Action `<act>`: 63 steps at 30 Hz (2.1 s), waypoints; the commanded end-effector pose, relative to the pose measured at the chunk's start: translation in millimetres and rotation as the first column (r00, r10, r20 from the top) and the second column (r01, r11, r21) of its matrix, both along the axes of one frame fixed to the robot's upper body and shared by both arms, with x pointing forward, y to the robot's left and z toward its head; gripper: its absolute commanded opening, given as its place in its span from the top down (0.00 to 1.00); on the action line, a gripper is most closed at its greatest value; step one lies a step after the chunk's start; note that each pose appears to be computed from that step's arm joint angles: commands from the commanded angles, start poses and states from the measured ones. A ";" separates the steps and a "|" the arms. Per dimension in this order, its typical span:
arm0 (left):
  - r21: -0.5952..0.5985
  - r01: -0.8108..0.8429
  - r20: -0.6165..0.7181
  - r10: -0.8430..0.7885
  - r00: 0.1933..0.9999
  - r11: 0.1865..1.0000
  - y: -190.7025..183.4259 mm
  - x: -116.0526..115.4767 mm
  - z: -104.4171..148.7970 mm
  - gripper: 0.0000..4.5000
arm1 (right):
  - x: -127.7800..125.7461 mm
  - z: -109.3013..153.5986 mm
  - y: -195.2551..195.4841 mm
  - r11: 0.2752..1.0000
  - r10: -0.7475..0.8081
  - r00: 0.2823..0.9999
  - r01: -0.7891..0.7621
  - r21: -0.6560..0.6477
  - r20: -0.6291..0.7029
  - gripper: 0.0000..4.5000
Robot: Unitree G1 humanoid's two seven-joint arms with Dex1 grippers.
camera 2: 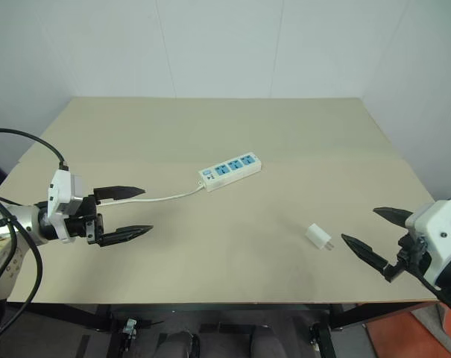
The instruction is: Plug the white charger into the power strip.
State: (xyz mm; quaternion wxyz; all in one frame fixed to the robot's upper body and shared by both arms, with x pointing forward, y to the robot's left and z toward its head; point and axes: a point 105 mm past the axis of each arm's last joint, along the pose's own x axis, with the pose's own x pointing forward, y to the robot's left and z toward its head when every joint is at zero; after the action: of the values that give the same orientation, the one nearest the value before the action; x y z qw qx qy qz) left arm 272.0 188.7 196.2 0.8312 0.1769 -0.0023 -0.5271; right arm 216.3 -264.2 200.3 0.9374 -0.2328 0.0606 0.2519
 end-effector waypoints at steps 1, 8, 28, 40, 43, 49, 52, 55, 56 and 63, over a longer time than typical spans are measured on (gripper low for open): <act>-0.004 0.028 0.032 -0.028 0.999 1.000 -5.5 -2.9 9.9 0.01 | -0.1 8.4 1.5 1.000 0.012 0.999 -0.011 -0.029 0.039 0.00; -0.005 0.033 0.029 -0.033 0.999 0.999 -6.1 -2.3 8.8 0.01 | -0.8 7.1 1.7 1.000 0.010 0.999 -0.009 -0.030 0.036 0.00; 0.141 -0.251 -0.046 0.260 0.965 0.958 -26.5 93.0 -14.9 0.01 | 8.7 15.8 17.2 0.999 0.049 0.994 -0.048 -0.014 0.092 0.00; 0.310 -0.272 -0.213 0.346 0.914 0.911 -63.1 158.1 -70.7 0.01 | 6.0 18.5 23.5 0.999 0.049 0.992 -0.047 -0.018 0.113 0.00; 0.341 -0.266 -0.232 0.355 0.906 0.901 -68.3 159.9 -83.1 0.05 | 4.0 19.0 23.6 0.999 0.042 0.993 -0.040 -0.021 0.115 0.00; 0.378 -0.226 -0.270 0.340 0.901 0.898 -68.3 154.7 -102.0 0.42 | 0.4 19.8 23.8 0.999 0.036 0.993 -0.033 -0.022 0.116 0.00; 0.371 -0.231 -0.278 0.345 0.897 0.899 -65.1 153.8 -104.5 0.60 | -0.2 19.7 23.6 0.999 0.035 0.993 -0.032 -0.021 0.114 0.00; 0.369 -0.239 -0.283 0.354 0.892 0.898 -60.6 153.1 -106.5 0.80 | 0.7 19.2 23.4 0.999 0.036 0.993 -0.034 -0.022 0.111 0.00; 0.366 -0.238 -0.284 0.352 0.892 0.900 -59.5 152.6 -106.8 0.86 | 1.7 19.0 23.5 0.999 0.038 0.993 -0.036 -0.022 0.109 0.00; 0.295 -0.119 -0.252 0.198 0.947 0.948 -58.5 138.2 -99.2 1.00 | 4.2 17.8 25.4 0.999 0.051 0.993 -0.049 -0.022 0.102 0.00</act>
State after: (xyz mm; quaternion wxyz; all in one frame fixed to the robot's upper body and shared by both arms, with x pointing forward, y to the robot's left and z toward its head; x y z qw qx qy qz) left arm 418.8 125.0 105.5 0.8421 0.2141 0.1973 -0.4539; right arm 221.0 -241.4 211.8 0.9333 -0.2467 0.0204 0.2602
